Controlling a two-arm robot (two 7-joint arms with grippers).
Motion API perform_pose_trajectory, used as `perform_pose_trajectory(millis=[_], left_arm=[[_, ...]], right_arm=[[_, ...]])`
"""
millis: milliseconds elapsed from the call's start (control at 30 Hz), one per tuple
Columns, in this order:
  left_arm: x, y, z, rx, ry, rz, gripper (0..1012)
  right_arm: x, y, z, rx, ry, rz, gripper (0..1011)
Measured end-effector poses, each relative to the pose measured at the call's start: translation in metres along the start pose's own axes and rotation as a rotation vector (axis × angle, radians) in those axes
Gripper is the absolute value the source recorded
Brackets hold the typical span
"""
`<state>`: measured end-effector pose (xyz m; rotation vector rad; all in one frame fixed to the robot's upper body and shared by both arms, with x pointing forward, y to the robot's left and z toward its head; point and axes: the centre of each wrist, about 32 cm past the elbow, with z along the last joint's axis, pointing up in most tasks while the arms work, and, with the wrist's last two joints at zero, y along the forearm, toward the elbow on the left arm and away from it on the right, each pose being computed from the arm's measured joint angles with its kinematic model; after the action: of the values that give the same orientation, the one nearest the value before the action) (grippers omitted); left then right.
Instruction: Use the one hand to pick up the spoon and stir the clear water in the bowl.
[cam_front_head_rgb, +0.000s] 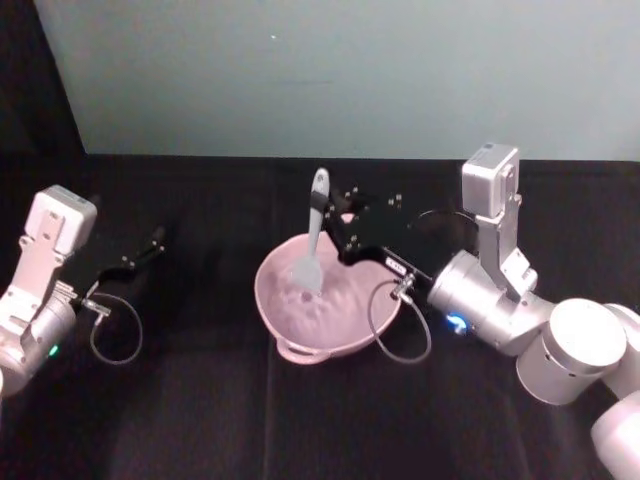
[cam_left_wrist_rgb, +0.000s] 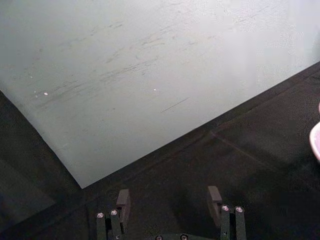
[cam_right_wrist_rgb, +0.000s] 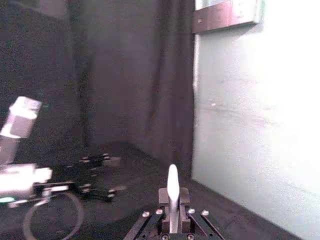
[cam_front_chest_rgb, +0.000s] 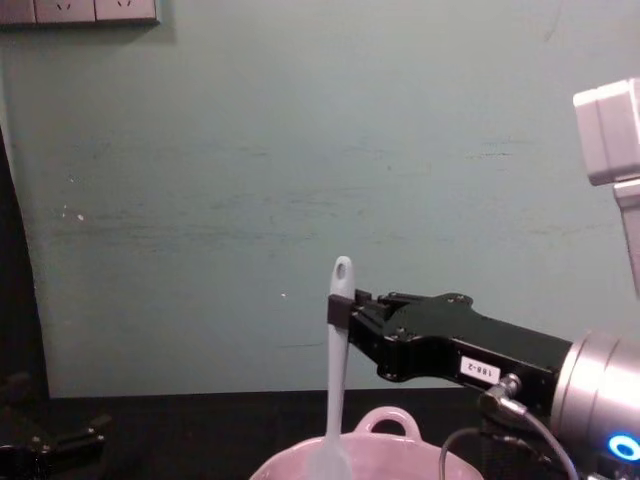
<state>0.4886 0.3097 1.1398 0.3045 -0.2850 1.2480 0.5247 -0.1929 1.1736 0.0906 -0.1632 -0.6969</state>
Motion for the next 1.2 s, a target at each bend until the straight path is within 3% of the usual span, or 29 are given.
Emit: perform_pose_trajectory(millis=[167, 333, 467, 667, 833, 1067, 1200], left_arm=[[0.0, 0.0, 0.0, 0.0, 0.0, 0.0, 1011], [0.0, 0.0, 0.0, 0.0, 0.0, 0.0, 1011], [0.0, 0.0, 0.0, 0.0, 0.0, 0.0, 1011], [0.0, 0.0, 0.0, 0.0, 0.0, 0.0, 1011], [0.0, 0.0, 0.0, 0.0, 0.0, 0.0, 1011], [0.0, 0.0, 0.0, 0.0, 0.0, 0.0, 1011], [0.0, 0.0, 0.0, 0.0, 0.0, 0.0, 1011]], right_arm=[[0.009, 0.002, -0.002, -0.008, -0.044, -0.055, 116], [0.02, -0.009, 0.003, -0.026, -0.079, -0.078, 116], [0.022, -0.02, 0.011, -0.044, -0.072, -0.059, 116], [0.012, -0.036, 0.025, -0.041, -0.019, 0.001, 116], [0.0, -0.038, 0.027, -0.05, 0.042, 0.043, 116], [-0.015, -0.022, 0.015, -0.065, 0.117, 0.075, 116], [-0.018, -0.01, 0.008, -0.037, 0.108, 0.059, 116]])
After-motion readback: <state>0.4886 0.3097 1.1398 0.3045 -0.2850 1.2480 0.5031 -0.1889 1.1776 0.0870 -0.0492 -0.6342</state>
